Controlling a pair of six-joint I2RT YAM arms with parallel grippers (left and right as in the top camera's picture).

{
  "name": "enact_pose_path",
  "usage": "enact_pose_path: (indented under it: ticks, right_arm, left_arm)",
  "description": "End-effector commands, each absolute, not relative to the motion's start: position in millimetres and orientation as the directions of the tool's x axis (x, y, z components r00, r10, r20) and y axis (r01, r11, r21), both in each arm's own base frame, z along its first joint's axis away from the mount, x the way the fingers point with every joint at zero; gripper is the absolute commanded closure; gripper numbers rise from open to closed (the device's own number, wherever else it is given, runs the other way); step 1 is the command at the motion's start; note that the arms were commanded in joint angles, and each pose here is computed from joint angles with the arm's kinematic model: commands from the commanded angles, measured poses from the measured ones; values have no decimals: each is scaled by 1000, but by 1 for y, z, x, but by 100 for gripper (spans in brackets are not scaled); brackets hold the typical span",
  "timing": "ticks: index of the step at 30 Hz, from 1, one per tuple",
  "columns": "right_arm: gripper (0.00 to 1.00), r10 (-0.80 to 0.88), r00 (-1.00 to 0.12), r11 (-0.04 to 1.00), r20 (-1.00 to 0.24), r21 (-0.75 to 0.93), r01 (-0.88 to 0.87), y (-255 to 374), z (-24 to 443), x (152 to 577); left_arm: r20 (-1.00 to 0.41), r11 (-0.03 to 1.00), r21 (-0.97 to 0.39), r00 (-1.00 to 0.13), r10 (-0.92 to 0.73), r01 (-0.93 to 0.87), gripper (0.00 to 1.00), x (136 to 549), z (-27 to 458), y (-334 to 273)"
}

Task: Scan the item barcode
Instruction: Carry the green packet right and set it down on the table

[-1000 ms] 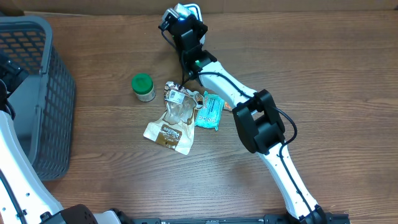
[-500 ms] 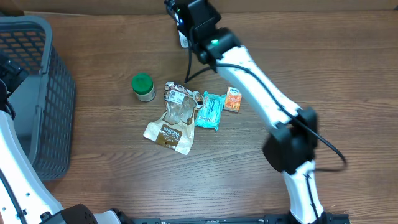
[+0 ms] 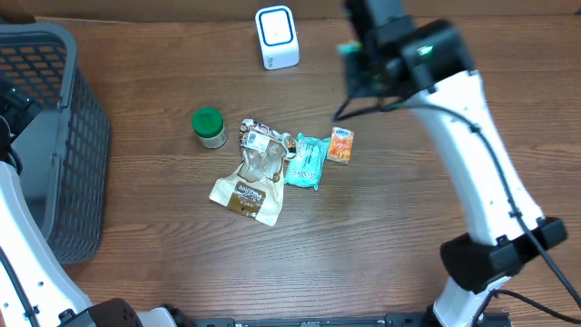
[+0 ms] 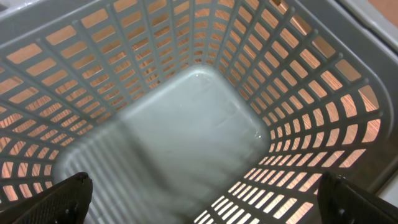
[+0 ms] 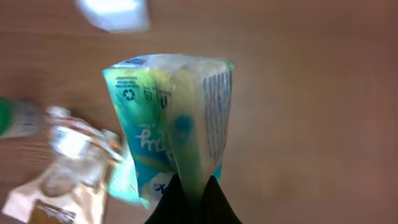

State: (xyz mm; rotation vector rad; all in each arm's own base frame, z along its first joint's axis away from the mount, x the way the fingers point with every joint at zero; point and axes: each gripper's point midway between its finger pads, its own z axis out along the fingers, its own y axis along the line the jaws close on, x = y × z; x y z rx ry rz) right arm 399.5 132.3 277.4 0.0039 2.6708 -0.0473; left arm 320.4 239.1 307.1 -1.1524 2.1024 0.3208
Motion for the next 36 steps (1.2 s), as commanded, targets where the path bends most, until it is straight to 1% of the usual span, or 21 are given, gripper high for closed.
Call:
enact_pose_path:
  ticks: [1,7,15,19,22,27,28,30,31,32,33,34,36]
  right_arm:
    - [96,293,-876,950,-383,16,311,76,265,395]
    - [96,474,-844,866,-252,-39,498,1,206,390]
    - [96,622,-776,780,-107,-5,626,-46,111,374]
    - [96,657,-750,751,-84,-21,660,-62,80,362]
    - [96,678,-731,731,-76,-26,681,-71,65,355]
    - [96,705,-704,705,-81,-23,709,-85,54,351]
    - [93,709,-700,701,-85,-25,713,-87,54,351]
    - [84,713,-696,697,-88,-23,717,-90,54,351]
    - [73,713,-696,697,-88,-23,717,-90,54,351]
    - [51,704,-705,706,-86,-24,708,-90,54,351]
    - [40,696,-713,713,-84,-26,700,-89,54,351]
    - [36,688,-721,722,-79,-26,692,-88,54,350]
    - [34,675,-735,735,-62,-24,677,-83,58,349]
  left_arm:
    - [-693,558,-138,-323,-644,-818,0,322,314,241]
    - [-693,558,-137,-323,-644,-818,0,322,314,241]
    - [-693,558,-137,-323,-644,-818,0,322,314,241]
    - [-693,558,-138,-323,-644,-818,0,322,314,241]
    - [-693,558,-137,-323,-644,-818,0,322,314,241]
    - [-693,558,-137,-323,-644,-818,0,322,314,241]
    - [-693,558,-138,-323,-644,-818,0,322,314,241]
    - [-693,558,-137,-323,-644,-818,0,322,314,241]
    - [-693,558,-138,-323,-644,-818,0,322,314,241]
    - [-693,558,-137,-323,-644,-818,0,322,314,241]
    - [-693,558,-137,-323,-644,-818,0,322,314,241]
    - [-693,558,-137,-323,-644,-818,0,322,314,241]
    - [-693,558,-138,-323,-644,-818,0,322,314,241]
